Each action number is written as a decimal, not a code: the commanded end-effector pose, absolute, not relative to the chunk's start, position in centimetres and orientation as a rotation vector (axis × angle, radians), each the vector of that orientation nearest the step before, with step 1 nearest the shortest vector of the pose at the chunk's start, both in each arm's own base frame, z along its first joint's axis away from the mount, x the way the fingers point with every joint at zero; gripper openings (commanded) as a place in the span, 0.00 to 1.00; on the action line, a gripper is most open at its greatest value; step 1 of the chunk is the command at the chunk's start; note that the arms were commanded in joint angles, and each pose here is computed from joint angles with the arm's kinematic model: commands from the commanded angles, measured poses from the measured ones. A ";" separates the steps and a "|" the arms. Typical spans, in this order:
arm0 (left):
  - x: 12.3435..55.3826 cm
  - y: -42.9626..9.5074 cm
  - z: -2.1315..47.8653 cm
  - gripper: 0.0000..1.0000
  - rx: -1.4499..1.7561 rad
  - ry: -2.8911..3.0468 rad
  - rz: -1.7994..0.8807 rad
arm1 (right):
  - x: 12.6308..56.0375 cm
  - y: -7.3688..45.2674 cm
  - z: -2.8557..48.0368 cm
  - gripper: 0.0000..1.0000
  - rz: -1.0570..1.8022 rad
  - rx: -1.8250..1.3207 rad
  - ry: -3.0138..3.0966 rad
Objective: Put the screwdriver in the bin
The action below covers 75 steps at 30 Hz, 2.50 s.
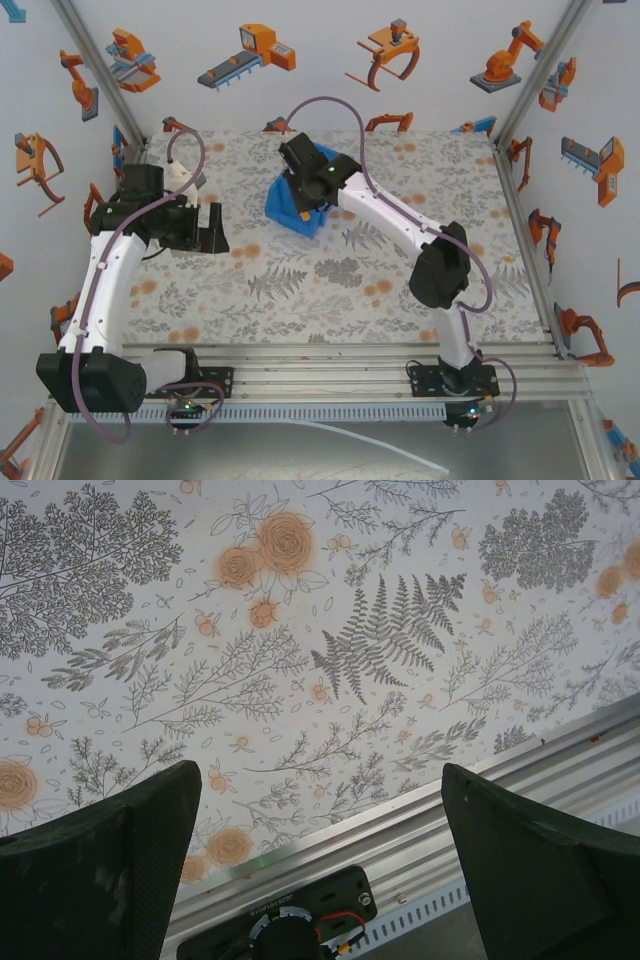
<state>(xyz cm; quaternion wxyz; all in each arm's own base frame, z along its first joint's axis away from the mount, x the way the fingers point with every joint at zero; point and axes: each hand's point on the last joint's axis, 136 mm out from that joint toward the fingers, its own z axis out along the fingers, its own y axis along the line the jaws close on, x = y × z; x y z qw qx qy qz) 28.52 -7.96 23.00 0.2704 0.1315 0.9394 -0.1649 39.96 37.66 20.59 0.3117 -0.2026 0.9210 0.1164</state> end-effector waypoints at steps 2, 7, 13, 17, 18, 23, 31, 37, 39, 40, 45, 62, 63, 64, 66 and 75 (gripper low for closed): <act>28.1 -8.1 23.6 0.97 0.336 2.510 -0.478 | 42.4 37.1 21.9 0.22 0.281 -0.459 2.397; 28.2 -8.2 23.7 0.97 0.330 2.507 -0.490 | 45.0 36.4 21.3 0.21 0.282 -0.349 2.398; 28.2 -8.2 23.8 0.97 0.320 2.505 -0.500 | 47.4 35.3 20.3 0.21 0.318 -0.196 2.401; 28.0 -8.1 23.8 0.97 0.316 2.504 -0.501 | 48.4 35.1 19.9 0.22 0.342 -0.140 2.384; 28.0 -8.1 23.8 0.97 0.316 2.502 -0.501 | 48.7 35.1 19.8 0.21 0.339 -0.134 2.381; 28.0 -8.1 23.8 0.97 0.312 2.500 -0.504 | 49.8 35.3 19.2 0.21 0.377 -0.086 2.389; 28.0 -8.1 24.0 0.97 0.312 2.492 -0.509 | 50.2 36.0 17.0 0.21 0.423 -0.041 2.434; 28.0 -8.2 23.8 0.97 0.309 2.490 -0.513 | 50.3 36.3 15.9 0.22 0.451 0.001 2.454; 28.0 -8.2 23.9 0.97 0.309 2.486 -0.514 | 50.3 36.3 15.5 0.21 0.447 0.011 2.460; 28.0 -8.2 23.8 0.97 0.308 2.487 -0.514 | 50.3 36.3 15.3 0.21 0.446 0.022 2.463; 27.9 -8.2 23.7 0.97 0.308 2.484 -0.514 | 50.4 36.1 14.5 0.23 0.433 0.055 2.471; 27.8 -8.2 23.7 0.97 0.307 2.475 -0.518 | 50.4 36.9 11.7 0.26 0.468 0.095 2.528; 27.8 -8.2 23.7 0.97 0.305 2.475 -0.517 | 50.4 37.0 11.5 0.26 0.471 0.099 2.533; 27.8 -8.2 23.7 0.97 0.305 2.476 -0.517 | 50.4 37.0 11.3 0.27 0.474 0.102 2.536; 27.8 -8.2 23.8 0.97 0.306 2.473 -0.517 | 50.4 37.1 11.1 0.28 0.479 0.105 2.542; 27.7 -8.2 23.7 0.97 0.306 2.471 -0.514 | 50.7 37.6 10.3 0.34 0.494 0.119 2.559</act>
